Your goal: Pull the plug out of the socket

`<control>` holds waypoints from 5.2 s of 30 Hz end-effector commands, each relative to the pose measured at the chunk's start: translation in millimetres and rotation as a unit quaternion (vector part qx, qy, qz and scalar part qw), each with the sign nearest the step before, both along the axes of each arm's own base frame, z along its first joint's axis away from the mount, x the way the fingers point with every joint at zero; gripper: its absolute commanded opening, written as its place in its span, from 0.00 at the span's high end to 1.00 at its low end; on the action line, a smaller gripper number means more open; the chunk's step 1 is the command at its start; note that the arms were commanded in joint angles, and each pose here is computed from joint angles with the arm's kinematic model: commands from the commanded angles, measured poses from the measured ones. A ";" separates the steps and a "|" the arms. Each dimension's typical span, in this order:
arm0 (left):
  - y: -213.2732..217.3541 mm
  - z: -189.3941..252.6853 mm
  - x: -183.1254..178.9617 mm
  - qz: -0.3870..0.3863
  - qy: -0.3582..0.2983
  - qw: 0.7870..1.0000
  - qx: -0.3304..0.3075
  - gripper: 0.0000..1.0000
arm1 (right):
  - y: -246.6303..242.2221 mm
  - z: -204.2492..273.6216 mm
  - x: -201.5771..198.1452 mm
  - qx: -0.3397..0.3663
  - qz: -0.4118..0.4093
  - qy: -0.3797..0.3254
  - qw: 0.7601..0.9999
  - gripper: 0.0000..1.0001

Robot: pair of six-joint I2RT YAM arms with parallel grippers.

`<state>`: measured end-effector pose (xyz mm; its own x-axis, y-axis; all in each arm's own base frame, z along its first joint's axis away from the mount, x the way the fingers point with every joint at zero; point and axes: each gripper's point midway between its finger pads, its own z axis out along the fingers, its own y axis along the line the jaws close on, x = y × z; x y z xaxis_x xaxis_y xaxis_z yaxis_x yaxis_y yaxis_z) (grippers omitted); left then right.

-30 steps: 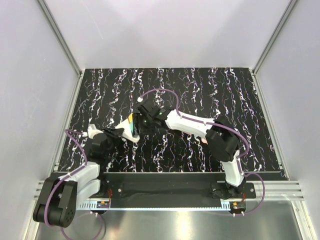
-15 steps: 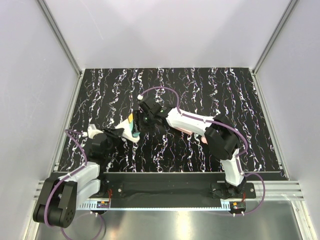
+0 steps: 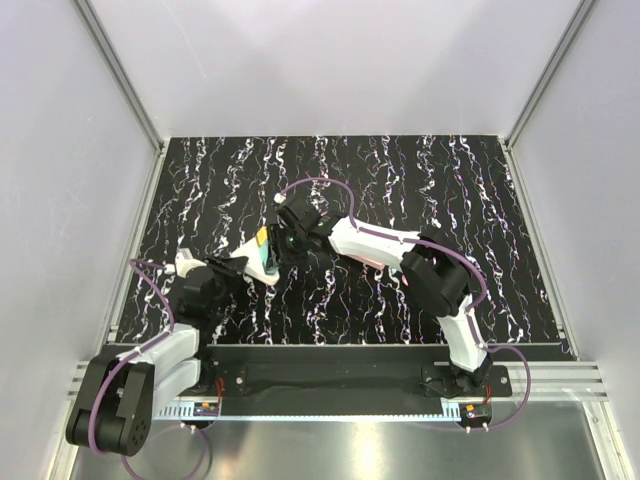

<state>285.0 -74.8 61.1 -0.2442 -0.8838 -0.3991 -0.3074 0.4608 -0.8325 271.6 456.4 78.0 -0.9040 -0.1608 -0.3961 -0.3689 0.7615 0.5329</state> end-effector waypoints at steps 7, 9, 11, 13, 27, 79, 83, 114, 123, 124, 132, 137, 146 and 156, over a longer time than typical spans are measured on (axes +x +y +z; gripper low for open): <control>1.3 -11.0 -7.5 -0.002 0.012 1.000 0.008 1.00 | 12.4 11.3 10.8 0.032 -0.010 -0.001 0.999 0.48; 2.1 -12.7 -7.5 0.000 0.017 1.000 0.009 1.00 | 14.4 9.1 9.6 0.033 -0.011 0.005 0.999 0.50; 1.4 -13.0 -6.6 -0.001 0.019 1.000 0.009 1.00 | 14.2 9.0 11.1 0.034 -0.013 0.004 0.999 0.50; 0.9 -14.2 -7.0 -0.002 0.023 1.000 0.009 1.00 | 13.8 9.2 12.2 0.034 -0.017 0.002 0.999 0.50; 4.7 -15.2 -9.0 0.008 0.037 0.999 0.013 1.00 | 18.4 7.4 19.3 0.038 -0.038 0.003 0.999 0.51; 29.5 -26.8 -17.7 0.042 0.071 0.992 0.097 1.00 | 12.1 22.1 28.2 0.017 -0.062 -0.009 0.998 1.00; 31.3 -29.1 -18.8 0.046 0.073 0.991 0.101 1.00 | 7.6 25.6 27.6 0.029 -0.071 0.002 0.997 1.00; 38.3 -31.2 -21.0 0.044 0.085 0.986 0.137 1.00 | -10.2 44.8 35.5 -0.038 -0.085 -0.086 0.992 1.00; 34.6 -26.1 -19.1 0.036 0.080 0.987 0.132 1.00 | -33.0 74.1 19.6 -0.011 -0.065 -0.094 0.993 1.00; 32.2 -26.3 -19.5 0.032 0.080 0.988 0.126 1.00 | -42.7 78.1 28.4 -0.010 -0.071 -0.099 0.993 1.00; 22.8 -24.6 -18.1 0.017 0.078 0.991 0.104 1.00 | -138.8 98.6 91.4 0.000 -0.147 -0.104 0.984 1.00; 20.7 -21.3 -16.3 0.008 0.073 0.992 0.107 1.00 | -202.0 111.3 136.4 0.012 -0.202 -0.109 0.973 1.00; 8.7 -23.8 -12.1 -0.022 0.073 0.992 0.096 1.00 | -290.6 78.9 195.8 0.005 -0.271 -0.076 0.960 1.00; 3.1 -19.2 -9.5 -0.038 0.065 0.993 0.089 1.00 | -358.0 42.0 251.3 0.033 -0.317 -0.044 0.947 0.98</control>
